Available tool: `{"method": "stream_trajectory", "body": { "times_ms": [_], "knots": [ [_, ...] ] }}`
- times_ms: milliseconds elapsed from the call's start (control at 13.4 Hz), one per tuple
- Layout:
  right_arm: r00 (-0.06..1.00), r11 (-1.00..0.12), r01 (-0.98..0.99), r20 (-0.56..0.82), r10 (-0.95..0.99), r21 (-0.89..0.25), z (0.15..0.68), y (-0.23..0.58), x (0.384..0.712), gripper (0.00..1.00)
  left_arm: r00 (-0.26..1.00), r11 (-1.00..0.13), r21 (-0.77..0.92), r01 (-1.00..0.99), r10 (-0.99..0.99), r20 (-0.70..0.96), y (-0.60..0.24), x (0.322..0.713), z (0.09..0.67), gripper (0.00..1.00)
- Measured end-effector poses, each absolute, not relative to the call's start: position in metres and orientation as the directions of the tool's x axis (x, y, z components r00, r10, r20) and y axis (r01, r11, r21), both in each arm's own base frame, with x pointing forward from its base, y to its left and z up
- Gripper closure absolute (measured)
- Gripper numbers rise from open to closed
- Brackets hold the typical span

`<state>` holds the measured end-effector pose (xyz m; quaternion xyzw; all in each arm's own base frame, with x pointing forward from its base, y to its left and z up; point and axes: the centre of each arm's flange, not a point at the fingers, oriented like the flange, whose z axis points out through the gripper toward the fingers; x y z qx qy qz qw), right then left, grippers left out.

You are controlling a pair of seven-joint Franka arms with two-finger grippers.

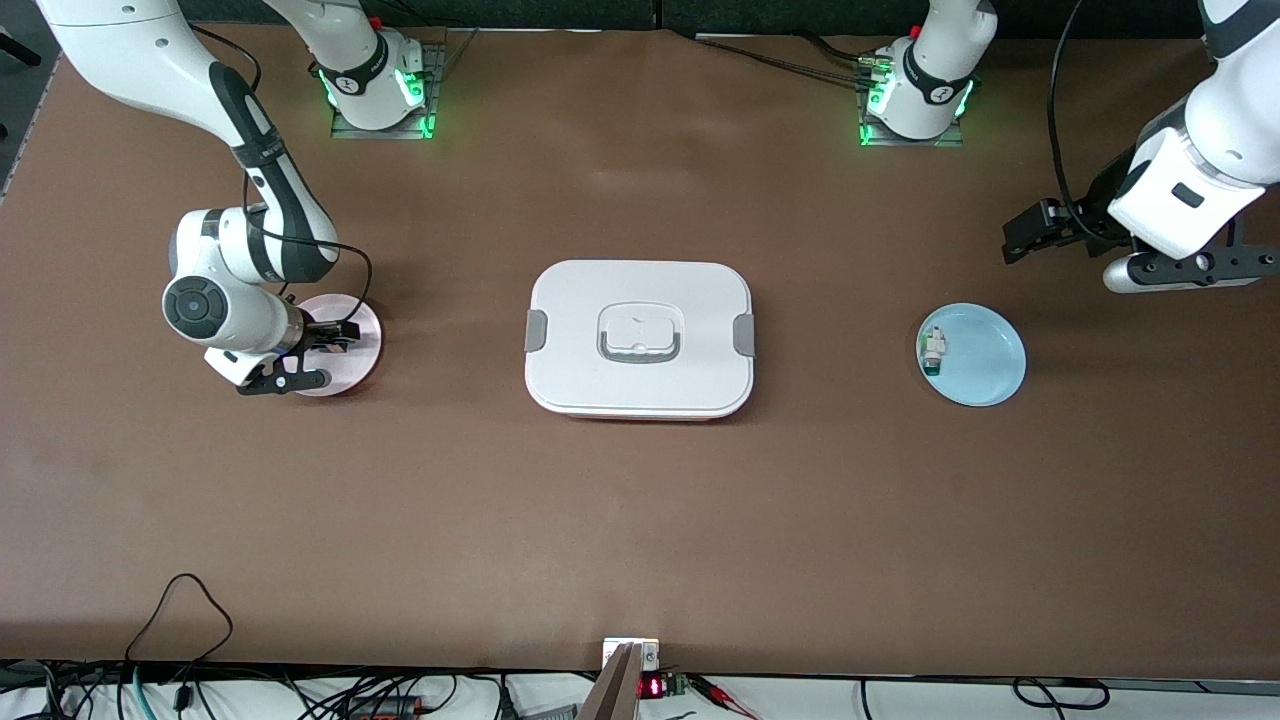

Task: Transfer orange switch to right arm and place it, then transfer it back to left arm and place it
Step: 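Close the right gripper on the orange switch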

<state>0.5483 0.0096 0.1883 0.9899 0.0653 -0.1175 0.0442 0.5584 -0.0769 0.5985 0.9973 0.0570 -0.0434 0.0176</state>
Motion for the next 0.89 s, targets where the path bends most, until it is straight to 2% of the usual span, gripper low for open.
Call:
{"method": "stream_trajectory", "body": {
  "times_ms": [894],
  "knots": [
    [0.968,-0.991,0.118,-0.230,0.099,0.068,0.180,-0.006,0.540,0.00,0.990,-0.993,0.031,0.111,0.108,-0.088,-0.076,0.558,0.599,0.00]
  ]
}}
